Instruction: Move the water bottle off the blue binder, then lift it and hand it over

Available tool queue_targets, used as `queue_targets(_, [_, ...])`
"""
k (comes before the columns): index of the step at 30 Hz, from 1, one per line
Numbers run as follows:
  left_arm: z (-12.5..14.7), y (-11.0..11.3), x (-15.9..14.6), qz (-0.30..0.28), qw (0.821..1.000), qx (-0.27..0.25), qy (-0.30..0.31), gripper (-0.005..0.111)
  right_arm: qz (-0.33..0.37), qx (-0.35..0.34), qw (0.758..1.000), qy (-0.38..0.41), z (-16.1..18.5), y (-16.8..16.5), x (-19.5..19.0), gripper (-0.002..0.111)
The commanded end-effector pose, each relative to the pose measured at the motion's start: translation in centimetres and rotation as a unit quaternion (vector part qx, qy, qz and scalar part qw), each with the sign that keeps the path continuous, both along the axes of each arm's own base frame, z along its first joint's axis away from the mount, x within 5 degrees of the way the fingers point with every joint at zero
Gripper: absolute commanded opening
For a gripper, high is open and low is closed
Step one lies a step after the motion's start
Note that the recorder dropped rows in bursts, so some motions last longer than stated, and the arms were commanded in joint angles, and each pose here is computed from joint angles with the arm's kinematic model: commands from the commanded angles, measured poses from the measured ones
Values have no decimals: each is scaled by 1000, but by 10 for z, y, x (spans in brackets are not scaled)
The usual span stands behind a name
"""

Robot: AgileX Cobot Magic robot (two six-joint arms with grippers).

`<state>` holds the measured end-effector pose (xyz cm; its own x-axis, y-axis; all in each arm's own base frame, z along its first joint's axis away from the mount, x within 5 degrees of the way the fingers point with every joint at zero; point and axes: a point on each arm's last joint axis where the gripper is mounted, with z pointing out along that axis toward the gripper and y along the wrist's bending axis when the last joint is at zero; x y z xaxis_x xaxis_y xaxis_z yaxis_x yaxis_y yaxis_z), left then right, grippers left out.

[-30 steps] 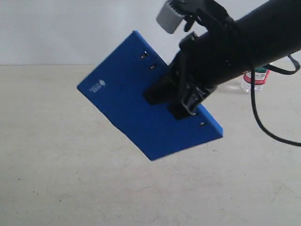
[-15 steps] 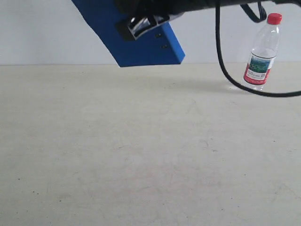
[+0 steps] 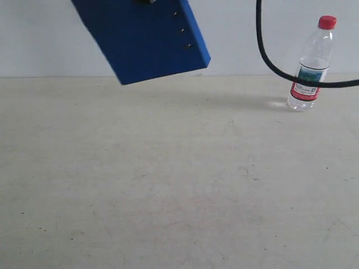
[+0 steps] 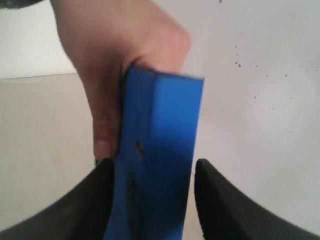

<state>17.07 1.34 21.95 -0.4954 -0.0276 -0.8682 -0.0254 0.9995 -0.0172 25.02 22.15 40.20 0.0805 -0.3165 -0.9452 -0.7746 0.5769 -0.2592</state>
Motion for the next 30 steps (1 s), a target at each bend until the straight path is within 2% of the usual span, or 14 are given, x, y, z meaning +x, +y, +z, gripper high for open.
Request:
queue_targets(1, [4,8,-7,43,999,24,-7,5,-7,25,999,-20,19,-9,-10,50])
queue_targets(6, [20,17,-22,115,992,17,-52,5,-9,87,995,-48,61,-37,-45,50])
queue_targets(8, [28,19,-31,135,988,18,-76,5,0,98,994,-44,74,-54,-65,46])
queue_targets(10, [37,21,-41,151,983,23,-107,5,-3,67,998,-7,77,-77,-84,28])
queue_targets(12, [46,23,-52,173,975,30,-136,5,-58,-8,997,55,68,-105,-98,5])
queue_targets(13, [50,25,-58,184,971,33,-150,5,-99,-45,988,108,59,-120,-105,0])
queue_targets(15, [57,25,-68,189,965,40,-179,5,-157,-95,965,185,42,-141,-119,0])
queue_targets(17, [62,22,-77,179,960,50,-207,5,-156,-101,963,197,31,-149,-135,0])
queue_targets(18, [66,20,-82,168,958,55,-224,5,-146,-70,969,188,27,-150,-142,0])
queue_targets(20, [71,16,-89,151,954,62,-252,5,-114,37,977,177,19,-147,-155,0])
queue_targets(23, [77,15,-102,150,943,70,-288,5,-85,188,966,155,-12,-151,-173,0])
queue_targets(28, [83,14,-122,160,926,69,-335,5,-173,280,935,136,-89,-169,-170,0])
queue_targets(30, [85,12,-127,157,921,64,-351,5,-224,304,920,102,-115,-178,-162,0])
